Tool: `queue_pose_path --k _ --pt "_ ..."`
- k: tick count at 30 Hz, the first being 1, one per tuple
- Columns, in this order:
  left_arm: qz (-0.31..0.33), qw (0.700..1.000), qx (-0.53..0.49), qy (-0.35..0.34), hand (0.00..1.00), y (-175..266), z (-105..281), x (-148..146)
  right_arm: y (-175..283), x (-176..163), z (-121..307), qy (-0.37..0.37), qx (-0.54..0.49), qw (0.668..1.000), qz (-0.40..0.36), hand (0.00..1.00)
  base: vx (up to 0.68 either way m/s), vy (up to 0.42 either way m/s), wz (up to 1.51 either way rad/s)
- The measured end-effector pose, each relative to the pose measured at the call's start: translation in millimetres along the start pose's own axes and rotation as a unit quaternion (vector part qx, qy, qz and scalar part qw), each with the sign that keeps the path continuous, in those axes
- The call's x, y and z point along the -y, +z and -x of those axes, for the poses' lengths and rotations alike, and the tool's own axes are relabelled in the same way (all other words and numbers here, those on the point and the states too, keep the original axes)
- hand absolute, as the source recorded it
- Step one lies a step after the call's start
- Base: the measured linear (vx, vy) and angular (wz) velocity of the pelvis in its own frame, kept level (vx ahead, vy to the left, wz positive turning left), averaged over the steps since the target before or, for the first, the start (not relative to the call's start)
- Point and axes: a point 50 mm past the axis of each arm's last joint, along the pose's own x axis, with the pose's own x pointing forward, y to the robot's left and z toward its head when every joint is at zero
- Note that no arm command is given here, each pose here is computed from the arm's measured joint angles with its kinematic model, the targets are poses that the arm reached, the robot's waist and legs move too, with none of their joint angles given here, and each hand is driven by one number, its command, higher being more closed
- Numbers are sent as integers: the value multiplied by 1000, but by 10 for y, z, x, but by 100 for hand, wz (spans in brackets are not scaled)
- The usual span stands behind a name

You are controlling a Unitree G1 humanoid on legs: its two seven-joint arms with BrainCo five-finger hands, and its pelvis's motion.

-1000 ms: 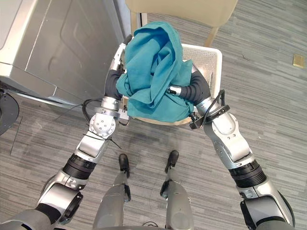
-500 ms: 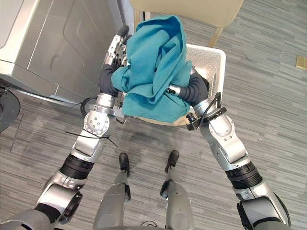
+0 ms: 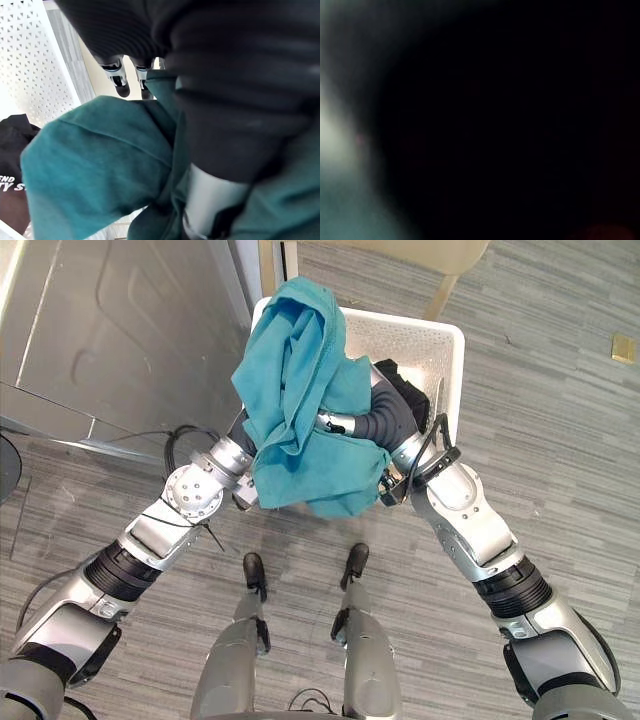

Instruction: Pick up the laundry basket with both hands and put the clothes into the washing machine.

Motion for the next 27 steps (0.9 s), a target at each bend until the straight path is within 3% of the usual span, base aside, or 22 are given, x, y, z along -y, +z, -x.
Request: queue_pose_path --k 2,3,9,13,14,19,27 --pt "-40 999 -5 9 0 -24 -4 -33 10 -18 -51 5 -2 1000 18 100 -4 25 -4" --pt "-59 998 -8 11 100 -43 -19 -51 17 -17 -73 9 -4 1000 28 100 -5 27 -3" --pt "-91 995 5 50 100 6 -135 -156 72 15 -125 0 8 999 51 100 -5 15 0" --pt "-45 990 39 129 100 122 -151 -84 88 27 -72 -36 38 997 48 100 -9 30 5" --pt "-49 987 26 150 100 55 -204 -82 81 46 -84 -45 33 996 68 0 -14 29 4" --pt "-81 974 4 213 100 -37 -245 -187 -1 109 -101 -69 7 994 85 0 -8 13 -1" --pt "-77 955 -6 287 100 -49 -179 -416 -92 74 -54 -89 -13 990 110 0 1 8 0"
